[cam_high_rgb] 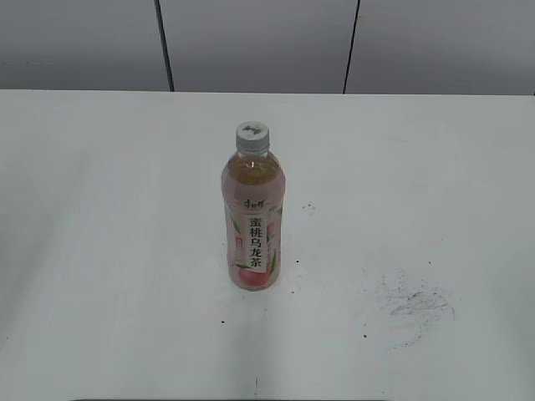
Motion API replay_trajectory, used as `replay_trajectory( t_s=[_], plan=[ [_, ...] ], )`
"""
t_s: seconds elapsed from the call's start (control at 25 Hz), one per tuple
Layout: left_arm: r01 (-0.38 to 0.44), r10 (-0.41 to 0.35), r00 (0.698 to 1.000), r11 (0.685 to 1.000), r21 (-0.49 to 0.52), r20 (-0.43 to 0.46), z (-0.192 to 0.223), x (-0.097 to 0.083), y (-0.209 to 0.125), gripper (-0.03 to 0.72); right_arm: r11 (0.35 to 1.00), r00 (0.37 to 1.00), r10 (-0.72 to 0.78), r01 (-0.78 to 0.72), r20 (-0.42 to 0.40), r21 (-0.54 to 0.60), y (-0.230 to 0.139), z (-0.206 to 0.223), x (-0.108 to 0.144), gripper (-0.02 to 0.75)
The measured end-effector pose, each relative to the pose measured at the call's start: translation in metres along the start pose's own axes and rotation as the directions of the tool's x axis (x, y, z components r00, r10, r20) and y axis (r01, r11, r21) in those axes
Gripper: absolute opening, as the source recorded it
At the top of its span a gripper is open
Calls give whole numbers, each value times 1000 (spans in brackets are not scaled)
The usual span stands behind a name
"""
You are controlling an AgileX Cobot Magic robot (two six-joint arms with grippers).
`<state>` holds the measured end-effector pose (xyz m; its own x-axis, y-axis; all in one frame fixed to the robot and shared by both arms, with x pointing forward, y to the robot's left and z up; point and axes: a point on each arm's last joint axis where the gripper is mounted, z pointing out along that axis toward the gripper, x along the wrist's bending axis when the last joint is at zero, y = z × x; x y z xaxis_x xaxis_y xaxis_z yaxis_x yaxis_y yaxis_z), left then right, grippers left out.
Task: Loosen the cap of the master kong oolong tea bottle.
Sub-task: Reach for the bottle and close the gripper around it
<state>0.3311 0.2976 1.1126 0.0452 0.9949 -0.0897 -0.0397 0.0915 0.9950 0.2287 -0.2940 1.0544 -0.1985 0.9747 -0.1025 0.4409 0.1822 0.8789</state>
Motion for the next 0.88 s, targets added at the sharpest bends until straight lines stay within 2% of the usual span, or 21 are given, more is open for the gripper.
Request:
replay_trajectory(
  t_s=[0.24,0.32,0.52,0.72,0.88],
  plan=[
    [60,-60,997,998,0,-39,80,6,-20,529,1000,1000,0,0,0,0,0,0,0,521],
    [65,-63,996,997,31,-57,107,9,-39,527,1000,1000,0,0,0,0,0,0,0,521],
    [37,-37,999,999,2,-37,154,12,-80,526,1000,1000,0,0,0,0,0,0,0,521],
    [29,-29,993,1000,-2,117,182,2,-127,526,1000,1000,0,0,0,0,0,0,0,521],
    [53,-53,957,999,5,284,182,-11,-145,526,1000,1000,0,0,0,0,0,0,0,521]
  ],
)
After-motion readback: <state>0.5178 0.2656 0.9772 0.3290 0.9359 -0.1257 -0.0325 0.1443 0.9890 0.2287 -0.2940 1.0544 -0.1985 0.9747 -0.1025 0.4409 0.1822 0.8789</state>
